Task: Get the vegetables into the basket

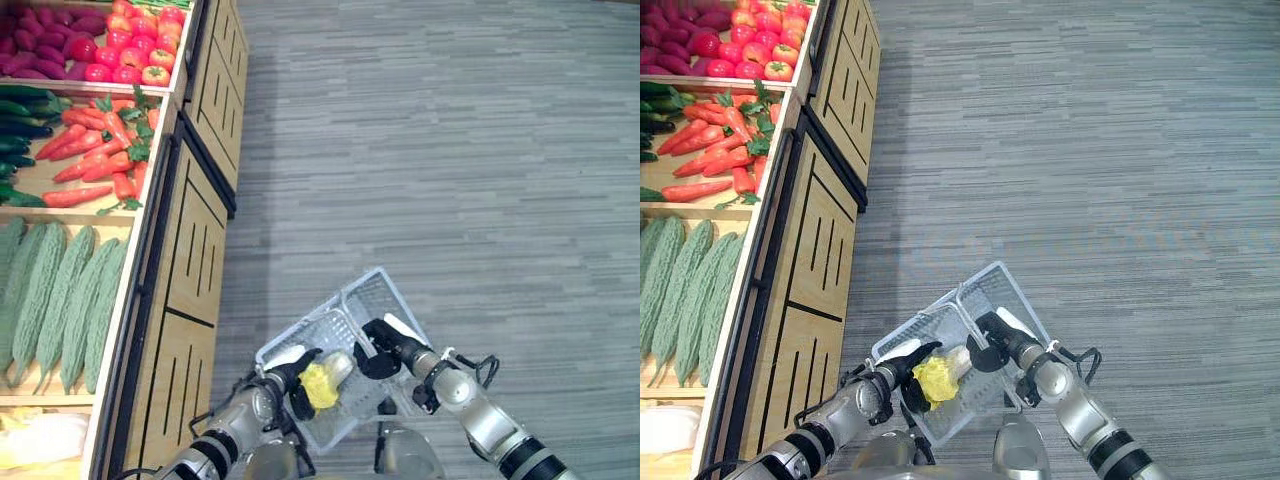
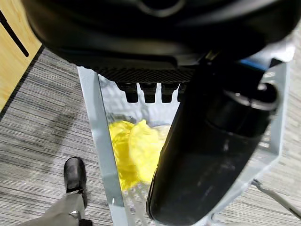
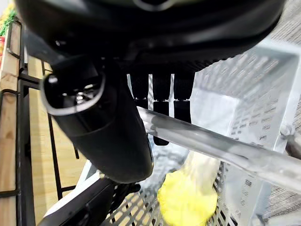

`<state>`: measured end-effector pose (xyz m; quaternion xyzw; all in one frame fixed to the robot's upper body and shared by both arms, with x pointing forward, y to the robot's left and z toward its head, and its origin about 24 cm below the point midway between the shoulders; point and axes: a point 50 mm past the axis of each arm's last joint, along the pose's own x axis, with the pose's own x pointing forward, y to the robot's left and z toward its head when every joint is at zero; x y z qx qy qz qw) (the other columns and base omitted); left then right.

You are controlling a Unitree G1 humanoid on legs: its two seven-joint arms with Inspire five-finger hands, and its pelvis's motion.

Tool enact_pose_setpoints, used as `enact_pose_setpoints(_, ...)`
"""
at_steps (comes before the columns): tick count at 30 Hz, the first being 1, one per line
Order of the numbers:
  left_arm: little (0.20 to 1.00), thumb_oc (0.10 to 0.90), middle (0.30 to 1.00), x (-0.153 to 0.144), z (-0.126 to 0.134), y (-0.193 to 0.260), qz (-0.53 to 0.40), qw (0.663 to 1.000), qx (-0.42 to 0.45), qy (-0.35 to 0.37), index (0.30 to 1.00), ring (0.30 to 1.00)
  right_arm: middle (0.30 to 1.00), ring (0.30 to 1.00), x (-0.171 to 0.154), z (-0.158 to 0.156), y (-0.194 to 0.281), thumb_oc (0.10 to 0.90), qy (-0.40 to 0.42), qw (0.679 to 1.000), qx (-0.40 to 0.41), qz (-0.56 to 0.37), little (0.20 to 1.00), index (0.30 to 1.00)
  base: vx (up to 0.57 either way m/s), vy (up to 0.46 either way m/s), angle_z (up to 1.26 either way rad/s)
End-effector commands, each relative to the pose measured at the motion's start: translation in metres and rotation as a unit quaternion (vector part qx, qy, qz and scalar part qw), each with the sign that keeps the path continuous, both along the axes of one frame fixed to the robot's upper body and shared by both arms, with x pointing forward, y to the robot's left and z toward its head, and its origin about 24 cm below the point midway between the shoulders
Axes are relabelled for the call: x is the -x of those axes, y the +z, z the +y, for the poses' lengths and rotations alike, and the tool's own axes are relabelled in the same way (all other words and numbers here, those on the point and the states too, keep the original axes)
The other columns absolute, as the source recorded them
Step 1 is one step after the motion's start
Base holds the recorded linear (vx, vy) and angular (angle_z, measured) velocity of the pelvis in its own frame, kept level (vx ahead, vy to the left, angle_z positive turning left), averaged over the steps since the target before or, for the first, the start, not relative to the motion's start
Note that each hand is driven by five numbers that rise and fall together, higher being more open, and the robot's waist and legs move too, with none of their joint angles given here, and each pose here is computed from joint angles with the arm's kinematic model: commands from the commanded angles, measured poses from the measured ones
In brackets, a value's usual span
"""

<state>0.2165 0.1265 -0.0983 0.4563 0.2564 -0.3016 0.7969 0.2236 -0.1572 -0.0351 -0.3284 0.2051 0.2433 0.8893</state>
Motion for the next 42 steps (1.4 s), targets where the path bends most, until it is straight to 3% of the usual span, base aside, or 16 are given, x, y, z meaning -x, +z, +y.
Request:
enact_pose_setpoints(1, 1.000, 0.900, 1.000, -0.003, 0.014, -0.004, 0.003, 0.998, -0.051, -0.021, 1.000, 1.000, 0.300, 0.300, -0.037, 0.006, 0.043, 0.400, -0.009, 0.991, -0.030, -0.131, 0.300, 0.300, 0.01, 0.010, 0.03)
enact_pose_setpoints(5, 1.000, 0.900, 1.000, 0.001, 0.007, -0.006, 0.012, 0.998, -0.050, -0.043, 1.000, 1.000, 0.300, 0.300, -0.040, -0.008, 0.027, 0.400, -0.035, 0.993, 0.022, -0.113, 0.300, 0.300, 0.00, 0.001, 0.01)
enact_pose_setpoints(8, 1.000, 0.900, 1.000, 0.011, 0.001, -0.011, 0.028, 0.995, -0.048, -0.078, 1.000, 1.000, 0.300, 0.300, -0.042, -0.035, 0.012, 0.400, -0.050, 0.987, 0.117, -0.103, 0.300, 0.300, 0.03, -0.007, 0.01)
enact_pose_setpoints(12, 1.000, 0.900, 1.000, 0.027, -0.005, -0.022, 0.064, 0.991, -0.056, -0.100, 1.000, 1.000, 0.300, 0.300, -0.031, -0.059, -0.012, 0.400, -0.102, 0.983, 0.147, -0.050, 0.300, 0.300, 0.01, -0.011, 0.09)
enact_pose_setpoints(14, 1.000, 0.900, 1.000, 0.017, -0.017, -0.017, 0.052, 0.992, -0.037, -0.106, 1.000, 1.000, 0.300, 0.300, -0.031, -0.059, -0.016, 0.400, -0.108, 0.982, 0.147, -0.046, 0.300, 0.300, 0.00, -0.010, 0.09)
enact_pose_setpoints(19, 1.000, 0.900, 1.000, -0.008, 0.012, -0.001, 0.031, 0.999, 0.016, 0.007, 1.000, 1.000, 0.300, 0.300, -0.004, -0.095, -0.046, 0.400, -0.175, 0.966, 0.185, 0.052, 0.300, 0.300, 0.00, -0.002, 0.01)
enact_pose_setpoints(26, 1.000, 0.900, 1.000, 0.003, 0.038, -0.013, 0.064, 0.995, -0.002, 0.072, 1.000, 1.000, 0.300, 0.300, 0.042, -0.119, -0.078, 0.400, -0.287, 0.931, 0.165, 0.156, 0.300, 0.300, -0.01, 0.001, 0.05)
enact_pose_setpoints(29, 1.000, 0.900, 1.000, 0.003, 0.038, -0.016, 0.067, 0.993, 0.001, 0.097, 1.000, 1.000, 0.300, 0.300, 0.060, -0.122, -0.088, 0.400, -0.314, 0.916, 0.162, 0.191, 0.300, 0.300, 0.00, 0.013, 0.07)
enact_pose_setpoints(34, 1.000, 0.900, 1.000, 0.020, 0.056, -0.028, 0.091, 0.975, 0.027, 0.202, 1.000, 1.000, 0.300, 0.300, 0.110, -0.131, -0.105, 0.400, -0.374, 0.874, 0.155, 0.269, 0.300, 0.300, 0.00, 0.010, 0.05)
enact_pose_setpoints(35, 1.000, 0.900, 1.000, 0.032, 0.066, -0.034, 0.104, 0.963, 0.023, 0.249, 1.000, 1.000, 0.300, 0.300, 0.125, -0.130, -0.110, 0.400, -0.389, 0.862, 0.150, 0.288, 0.300, 0.300, 0.00, 0.000, 0.00)
enact_pose_setpoints(42, 1.000, 0.900, 1.000, 0.063, 0.093, -0.047, 0.113, 0.932, -0.030, 0.343, 1.000, 1.000, 0.300, 0.300, 0.151, -0.118, -0.120, 0.400, -0.438, 0.837, 0.112, 0.306, 0.300, 0.300, 0.00, 0.000, 0.00)
